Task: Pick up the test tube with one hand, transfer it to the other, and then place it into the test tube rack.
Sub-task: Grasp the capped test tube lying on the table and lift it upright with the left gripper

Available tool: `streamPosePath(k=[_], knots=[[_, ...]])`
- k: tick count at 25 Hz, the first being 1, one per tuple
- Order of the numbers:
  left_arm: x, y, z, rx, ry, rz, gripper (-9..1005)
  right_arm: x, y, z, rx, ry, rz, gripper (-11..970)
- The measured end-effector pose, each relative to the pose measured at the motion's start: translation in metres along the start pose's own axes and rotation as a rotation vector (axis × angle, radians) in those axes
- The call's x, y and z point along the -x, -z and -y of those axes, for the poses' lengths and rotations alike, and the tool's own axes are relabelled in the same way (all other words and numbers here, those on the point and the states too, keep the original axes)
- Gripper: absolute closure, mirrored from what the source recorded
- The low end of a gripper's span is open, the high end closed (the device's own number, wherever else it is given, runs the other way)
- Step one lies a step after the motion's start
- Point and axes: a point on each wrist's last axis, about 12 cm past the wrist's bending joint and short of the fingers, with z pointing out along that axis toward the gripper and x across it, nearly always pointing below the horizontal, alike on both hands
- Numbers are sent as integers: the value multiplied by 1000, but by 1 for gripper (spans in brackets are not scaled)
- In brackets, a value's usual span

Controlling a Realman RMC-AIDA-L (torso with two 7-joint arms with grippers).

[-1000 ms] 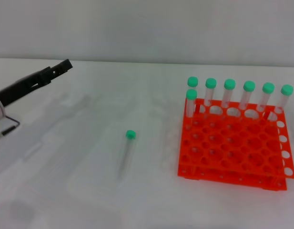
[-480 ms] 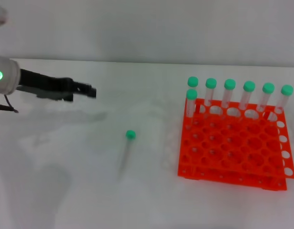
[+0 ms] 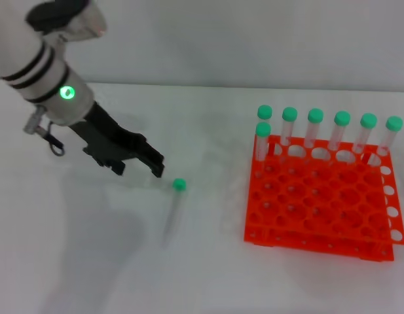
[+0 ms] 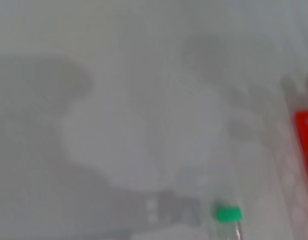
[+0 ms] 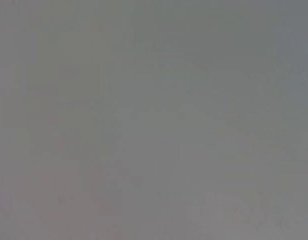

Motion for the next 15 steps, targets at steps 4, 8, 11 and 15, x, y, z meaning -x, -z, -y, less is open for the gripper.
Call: streamPosePath(k=[4, 8, 11, 15], knots=[[5, -14, 21, 48, -14, -78, 247, 0, 0, -1, 0, -1, -2, 87], [7, -27, 37, 101, -38, -113, 256, -2, 0, -1, -2, -2, -7, 87], [7, -36, 45, 144, -56, -132, 262, -2, 2, 0, -5, -2, -10, 87], [6, -46, 57, 148, -79, -144, 271, -2, 2, 2, -8, 1, -12, 87]])
